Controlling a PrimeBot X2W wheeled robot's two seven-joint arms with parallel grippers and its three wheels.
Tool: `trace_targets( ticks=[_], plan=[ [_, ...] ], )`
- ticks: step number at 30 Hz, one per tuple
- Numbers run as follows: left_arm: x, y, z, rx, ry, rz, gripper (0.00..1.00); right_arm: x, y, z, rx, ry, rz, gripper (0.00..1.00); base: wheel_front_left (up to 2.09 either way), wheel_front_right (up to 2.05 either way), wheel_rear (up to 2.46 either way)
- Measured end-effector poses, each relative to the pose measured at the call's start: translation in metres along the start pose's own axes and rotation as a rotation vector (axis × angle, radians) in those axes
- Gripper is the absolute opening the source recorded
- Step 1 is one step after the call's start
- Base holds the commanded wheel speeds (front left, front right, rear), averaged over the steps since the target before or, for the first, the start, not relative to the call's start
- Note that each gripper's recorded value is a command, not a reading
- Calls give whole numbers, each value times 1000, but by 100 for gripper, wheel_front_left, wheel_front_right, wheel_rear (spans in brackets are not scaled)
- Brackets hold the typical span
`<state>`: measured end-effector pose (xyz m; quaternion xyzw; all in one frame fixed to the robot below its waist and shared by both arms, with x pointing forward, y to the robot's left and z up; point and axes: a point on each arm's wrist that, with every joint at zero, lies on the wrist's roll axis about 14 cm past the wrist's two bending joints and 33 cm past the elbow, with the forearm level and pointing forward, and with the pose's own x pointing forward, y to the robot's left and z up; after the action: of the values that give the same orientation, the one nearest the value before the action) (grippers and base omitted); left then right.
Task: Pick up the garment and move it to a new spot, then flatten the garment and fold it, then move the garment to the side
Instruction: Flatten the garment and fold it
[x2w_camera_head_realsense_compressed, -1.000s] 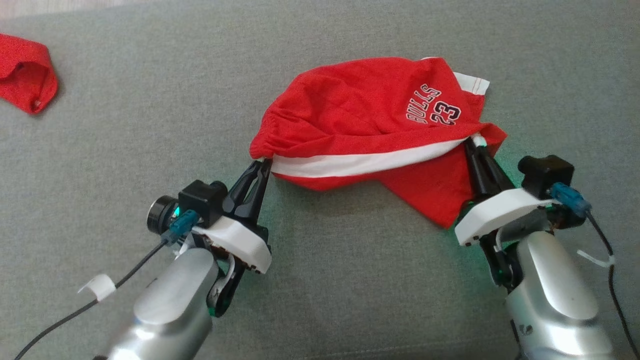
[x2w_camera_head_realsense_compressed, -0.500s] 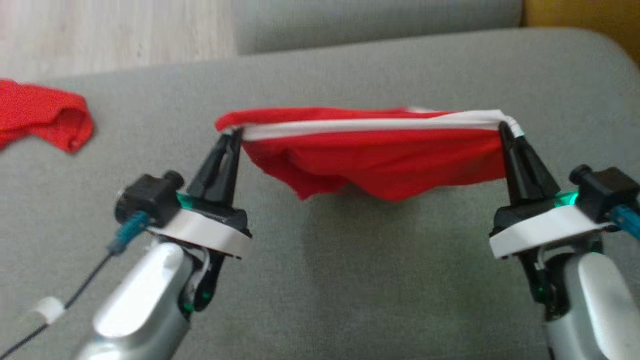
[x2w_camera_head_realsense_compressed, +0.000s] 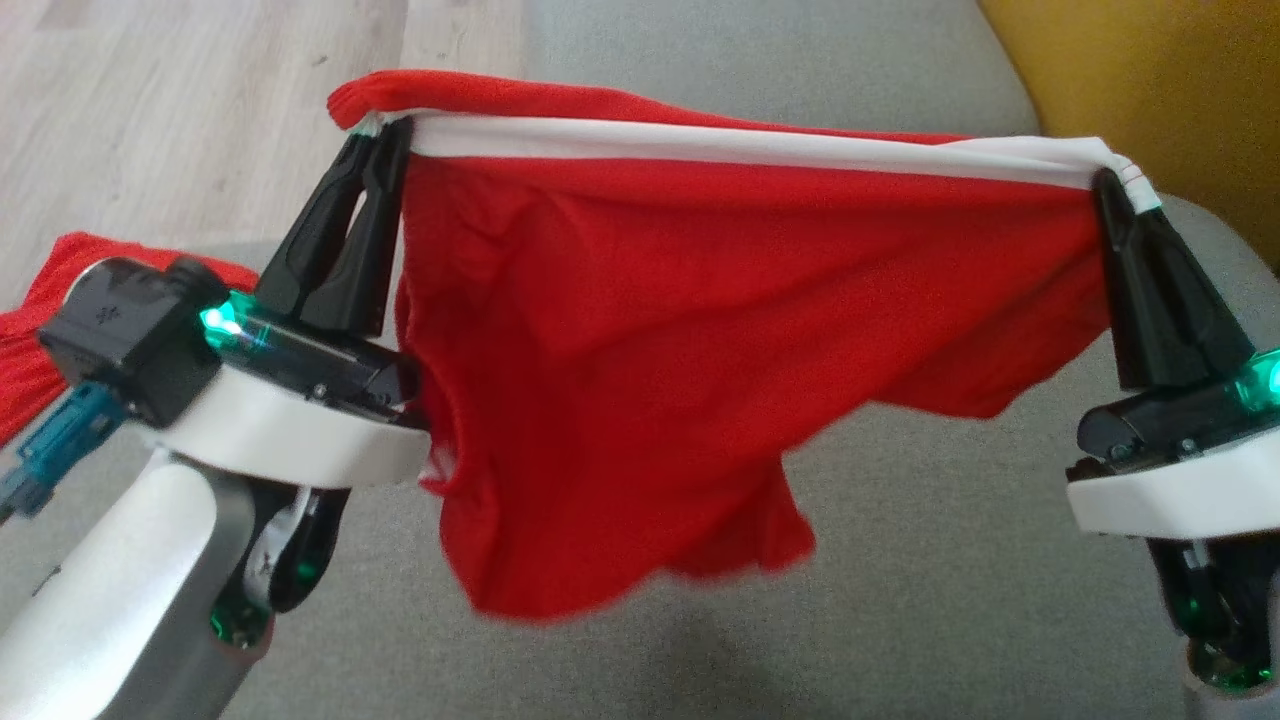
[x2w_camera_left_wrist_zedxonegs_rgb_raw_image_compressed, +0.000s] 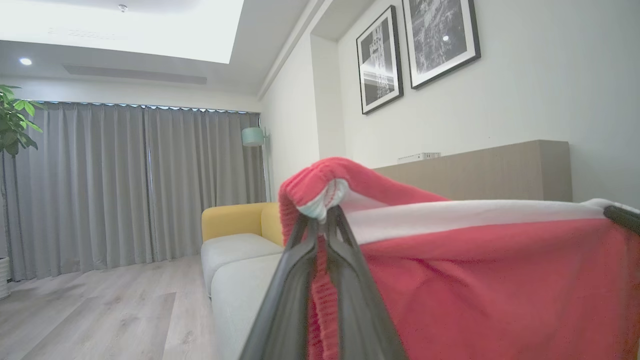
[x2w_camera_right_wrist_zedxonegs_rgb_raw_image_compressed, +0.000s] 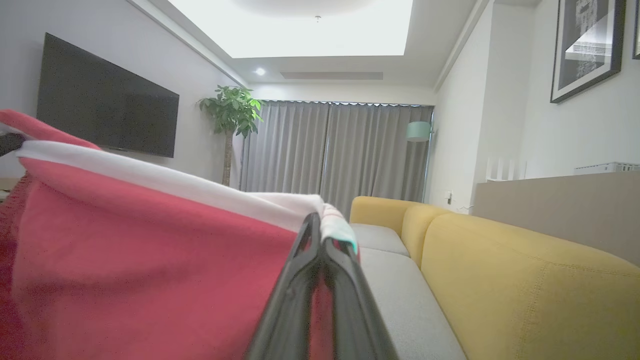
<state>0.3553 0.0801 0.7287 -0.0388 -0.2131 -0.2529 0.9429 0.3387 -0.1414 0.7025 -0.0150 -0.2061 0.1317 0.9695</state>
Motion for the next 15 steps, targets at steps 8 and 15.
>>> trace_targets(
  ticks=[8,15],
  plan=[
    [10,22,-40,-14,142,17,0,18,8,-57,53,176,45,0,0,0,0],
    [90,75,-69,72,172,19,0,131,-16,-65,-32,111,75,0,0,0,0]
  ],
)
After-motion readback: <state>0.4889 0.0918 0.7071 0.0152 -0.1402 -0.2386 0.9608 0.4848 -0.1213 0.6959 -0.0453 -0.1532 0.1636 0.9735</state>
